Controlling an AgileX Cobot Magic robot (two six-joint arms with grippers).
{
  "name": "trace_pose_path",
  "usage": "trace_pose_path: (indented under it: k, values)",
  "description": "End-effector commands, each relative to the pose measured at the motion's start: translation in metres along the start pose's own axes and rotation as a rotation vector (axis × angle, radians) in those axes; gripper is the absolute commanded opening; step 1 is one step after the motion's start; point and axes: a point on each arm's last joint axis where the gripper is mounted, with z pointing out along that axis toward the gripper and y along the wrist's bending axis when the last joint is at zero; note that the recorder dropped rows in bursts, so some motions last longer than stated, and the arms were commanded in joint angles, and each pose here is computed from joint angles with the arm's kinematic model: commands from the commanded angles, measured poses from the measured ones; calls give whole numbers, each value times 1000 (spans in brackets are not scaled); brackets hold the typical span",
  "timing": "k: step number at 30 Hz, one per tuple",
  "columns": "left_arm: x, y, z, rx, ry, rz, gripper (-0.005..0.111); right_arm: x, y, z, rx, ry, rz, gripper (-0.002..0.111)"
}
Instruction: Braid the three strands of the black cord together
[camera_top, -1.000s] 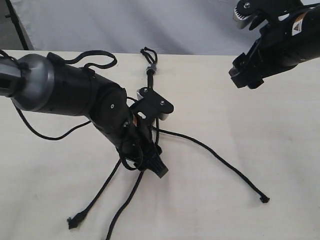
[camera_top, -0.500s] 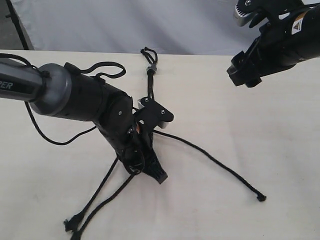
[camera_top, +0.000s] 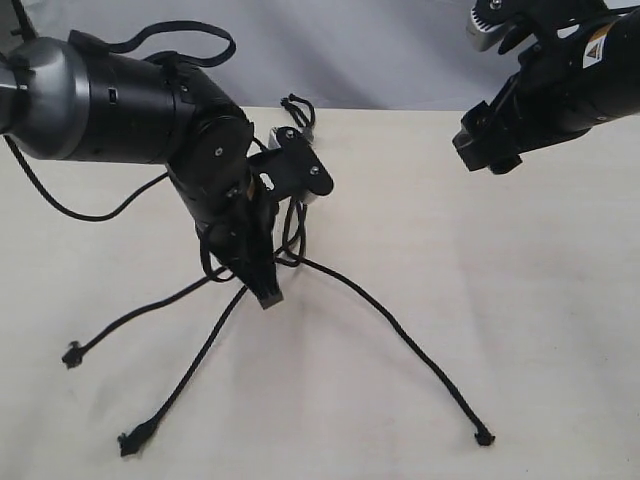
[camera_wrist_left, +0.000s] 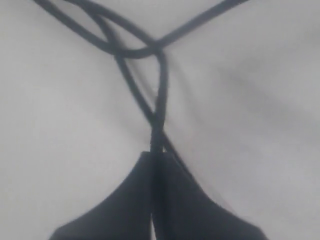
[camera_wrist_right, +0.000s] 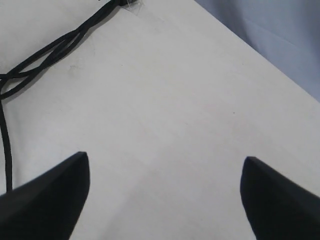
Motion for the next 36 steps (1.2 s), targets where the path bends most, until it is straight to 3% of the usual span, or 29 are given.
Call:
trace_pose_path:
  k: [1, 6, 14, 20, 25, 27, 30, 36]
  values:
    - [6, 21, 19, -60, 6, 26, 0, 0, -1, -1, 1, -8, 20, 77]
    - [19, 27, 60, -28, 78, 3, 0, 0, -1, -1, 1, -8, 20, 77]
    - [21, 7, 79, 68, 141, -54, 0, 0, -1, -1, 1, -8, 20, 77]
    - [14, -33, 72, 172, 231, -30, 0, 0, -1, -1, 1, -8, 20, 77]
    - [3, -87, 60, 259, 264, 182, 0, 0, -1, -1, 1, -8, 20, 77]
    - [-2, -95, 55, 233, 246, 248, 0, 0, -1, -1, 1, -8, 20, 77]
    - [-7, -87, 47, 170, 195, 223, 0, 0, -1, -1, 1, -8, 20, 77]
    - [-4, -43, 37, 140, 108, 40, 0, 0, -1, -1, 1, -8, 20, 77]
